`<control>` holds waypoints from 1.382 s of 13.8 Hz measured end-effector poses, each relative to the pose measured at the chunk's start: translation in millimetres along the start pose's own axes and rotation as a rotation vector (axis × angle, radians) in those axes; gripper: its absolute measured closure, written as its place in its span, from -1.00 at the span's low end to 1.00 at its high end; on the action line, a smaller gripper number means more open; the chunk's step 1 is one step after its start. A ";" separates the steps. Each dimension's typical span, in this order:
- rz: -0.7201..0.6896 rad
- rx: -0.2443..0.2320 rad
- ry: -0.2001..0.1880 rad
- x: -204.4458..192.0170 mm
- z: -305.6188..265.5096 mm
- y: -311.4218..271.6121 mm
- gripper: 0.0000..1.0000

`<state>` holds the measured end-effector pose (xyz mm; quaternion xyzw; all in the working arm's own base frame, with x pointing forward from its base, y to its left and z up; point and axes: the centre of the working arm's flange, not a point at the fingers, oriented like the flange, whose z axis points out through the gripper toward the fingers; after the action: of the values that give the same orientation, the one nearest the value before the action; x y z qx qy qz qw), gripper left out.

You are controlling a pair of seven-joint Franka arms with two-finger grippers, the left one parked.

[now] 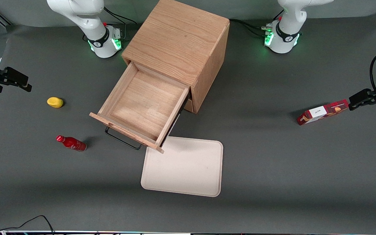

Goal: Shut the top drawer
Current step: 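Move the right gripper toward the front of the open wooden drawer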

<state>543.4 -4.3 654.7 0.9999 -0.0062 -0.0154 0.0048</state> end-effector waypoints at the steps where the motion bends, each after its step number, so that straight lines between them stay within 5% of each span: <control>1: 0.000 0.000 0.000 0.0 0.1 0.1 -1.00; 8: -0.023 0.000 -0.014 2.9 8.6 -5.8 -1.00; 12: -0.236 0.024 0.017 36.9 37.6 -16.6 -1.00; 17: -0.471 0.219 0.027 104.7 91.6 -55.6 -1.00; 19: -0.531 0.261 0.022 127.9 113.3 -75.4 -1.00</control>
<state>668.6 68.5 536.9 0.9588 0.2535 -0.0041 -0.1278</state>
